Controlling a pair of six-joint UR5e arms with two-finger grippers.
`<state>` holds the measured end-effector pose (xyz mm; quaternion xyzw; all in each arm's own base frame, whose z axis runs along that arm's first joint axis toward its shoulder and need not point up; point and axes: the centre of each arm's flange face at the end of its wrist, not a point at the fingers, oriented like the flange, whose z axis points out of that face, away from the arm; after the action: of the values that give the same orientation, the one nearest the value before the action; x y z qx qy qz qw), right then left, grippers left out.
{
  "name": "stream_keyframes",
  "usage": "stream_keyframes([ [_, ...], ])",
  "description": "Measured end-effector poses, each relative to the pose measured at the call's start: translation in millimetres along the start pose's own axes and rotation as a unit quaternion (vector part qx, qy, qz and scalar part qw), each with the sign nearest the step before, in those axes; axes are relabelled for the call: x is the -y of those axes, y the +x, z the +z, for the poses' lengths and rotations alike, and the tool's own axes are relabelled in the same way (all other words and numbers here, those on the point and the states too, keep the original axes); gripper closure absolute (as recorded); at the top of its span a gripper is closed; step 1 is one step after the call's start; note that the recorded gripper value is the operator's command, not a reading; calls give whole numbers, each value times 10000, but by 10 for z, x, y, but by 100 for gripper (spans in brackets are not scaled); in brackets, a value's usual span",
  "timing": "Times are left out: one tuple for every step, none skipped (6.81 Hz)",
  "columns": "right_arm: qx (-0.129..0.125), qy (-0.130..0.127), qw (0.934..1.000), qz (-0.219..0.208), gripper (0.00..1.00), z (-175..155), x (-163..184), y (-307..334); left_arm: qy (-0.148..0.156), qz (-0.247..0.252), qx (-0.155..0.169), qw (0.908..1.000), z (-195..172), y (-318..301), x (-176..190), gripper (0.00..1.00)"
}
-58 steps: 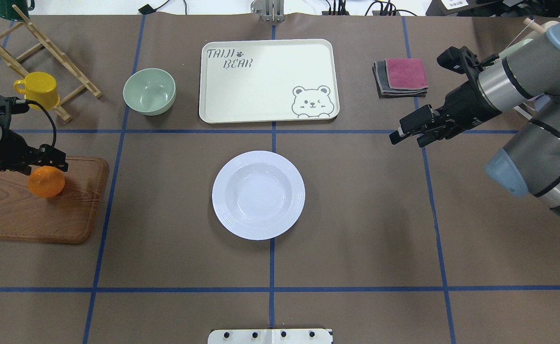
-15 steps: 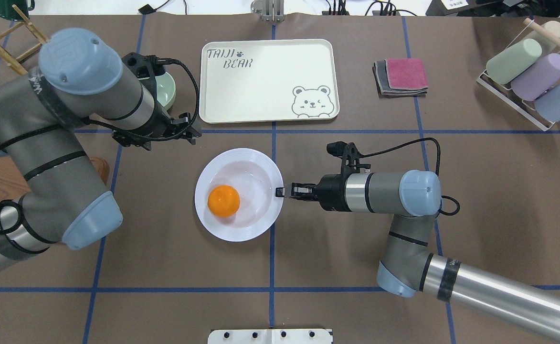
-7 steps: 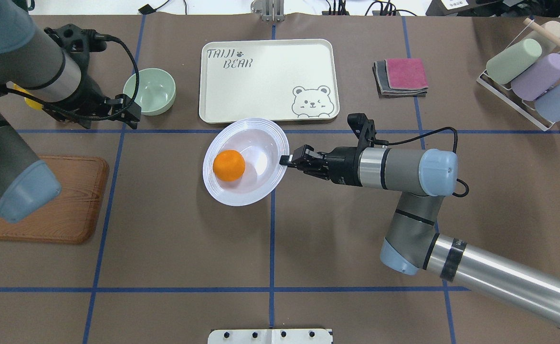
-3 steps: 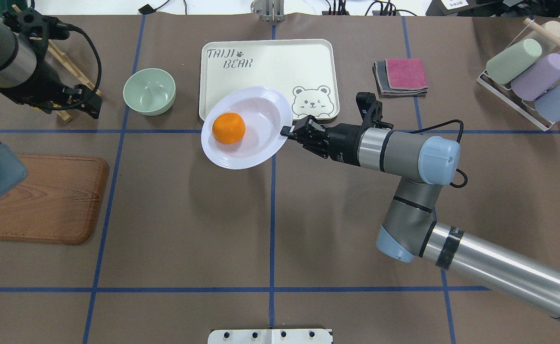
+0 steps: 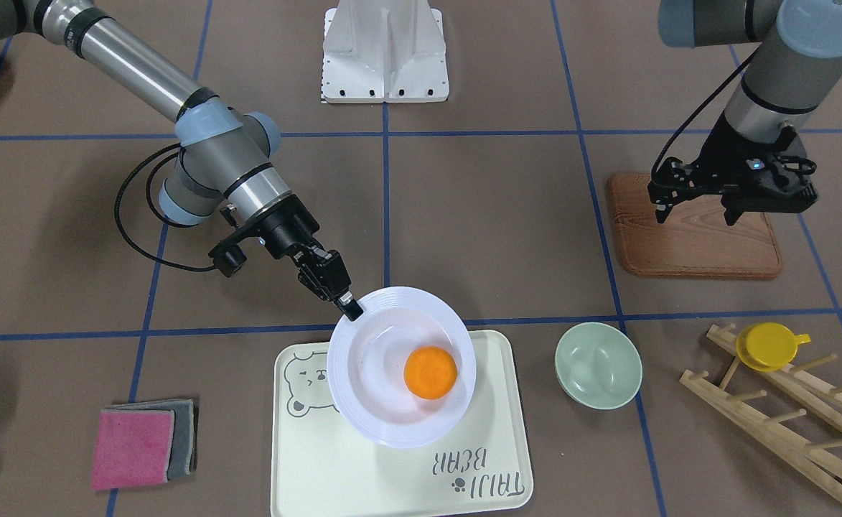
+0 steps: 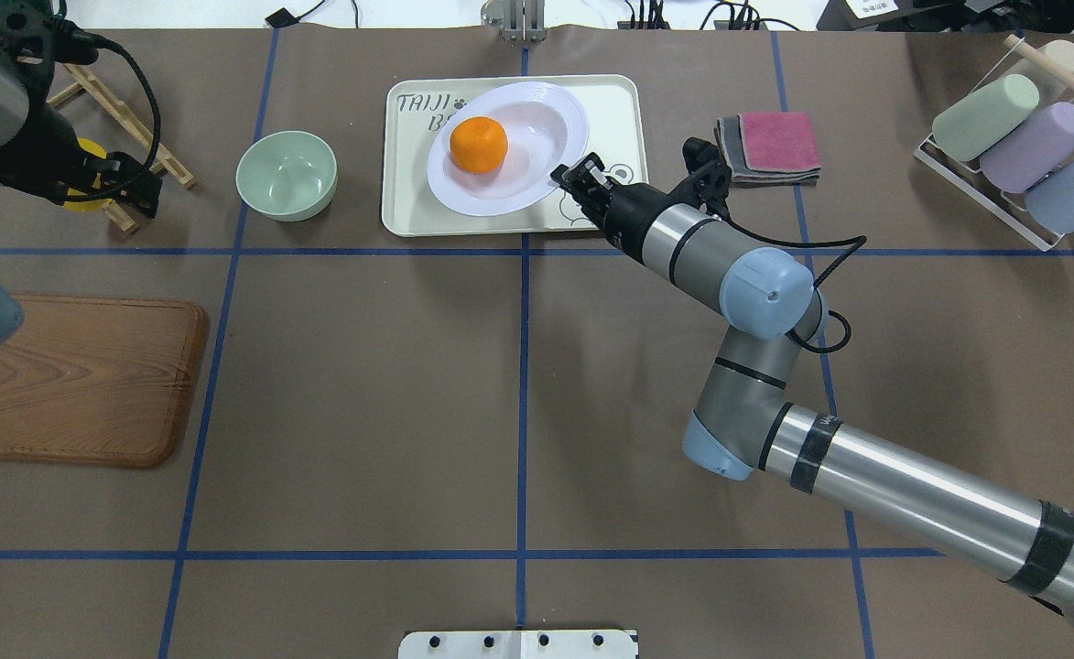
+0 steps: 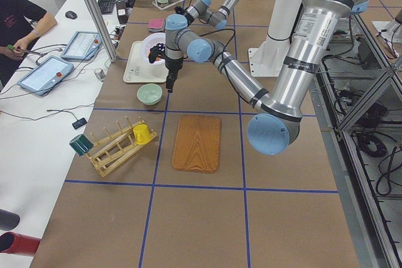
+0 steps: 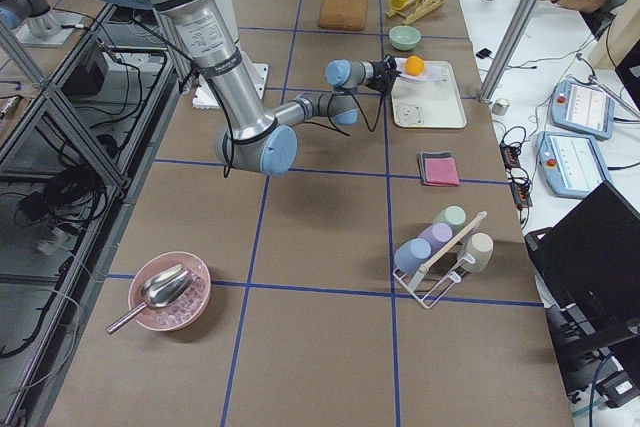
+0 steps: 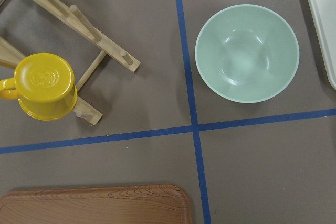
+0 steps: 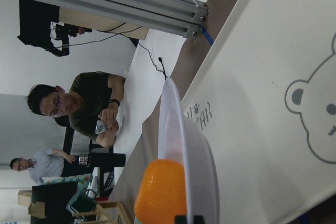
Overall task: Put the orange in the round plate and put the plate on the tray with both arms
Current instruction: 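Adjust the plate on the tray with the right gripper and release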
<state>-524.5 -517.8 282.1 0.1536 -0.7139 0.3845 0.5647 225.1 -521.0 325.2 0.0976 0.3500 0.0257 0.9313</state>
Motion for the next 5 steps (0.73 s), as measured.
stream_keyframes([
  [-125, 137, 9998, -41, 100, 77, -32, -28, -1, -1, 1, 10000, 0, -1, 0, 2],
  [-210, 258, 9994, -71, 100, 136, -60, 0, -2, -1, 2, 10000, 1, -2, 0, 2],
  [-312, 396, 9987, -104, 100, 195, -99, 77, -2, -2, 2, 10000, 1, -3, -1, 2],
  [-386, 478, 9980, -126, 100, 222, -169, 159, -1, -1, 1, 10000, -1, -3, -2, 2],
  [-428, 535, 9975, -147, 96, 233, -257, 224, 0, 0, 0, 10000, -3, -2, -3, 2],
])
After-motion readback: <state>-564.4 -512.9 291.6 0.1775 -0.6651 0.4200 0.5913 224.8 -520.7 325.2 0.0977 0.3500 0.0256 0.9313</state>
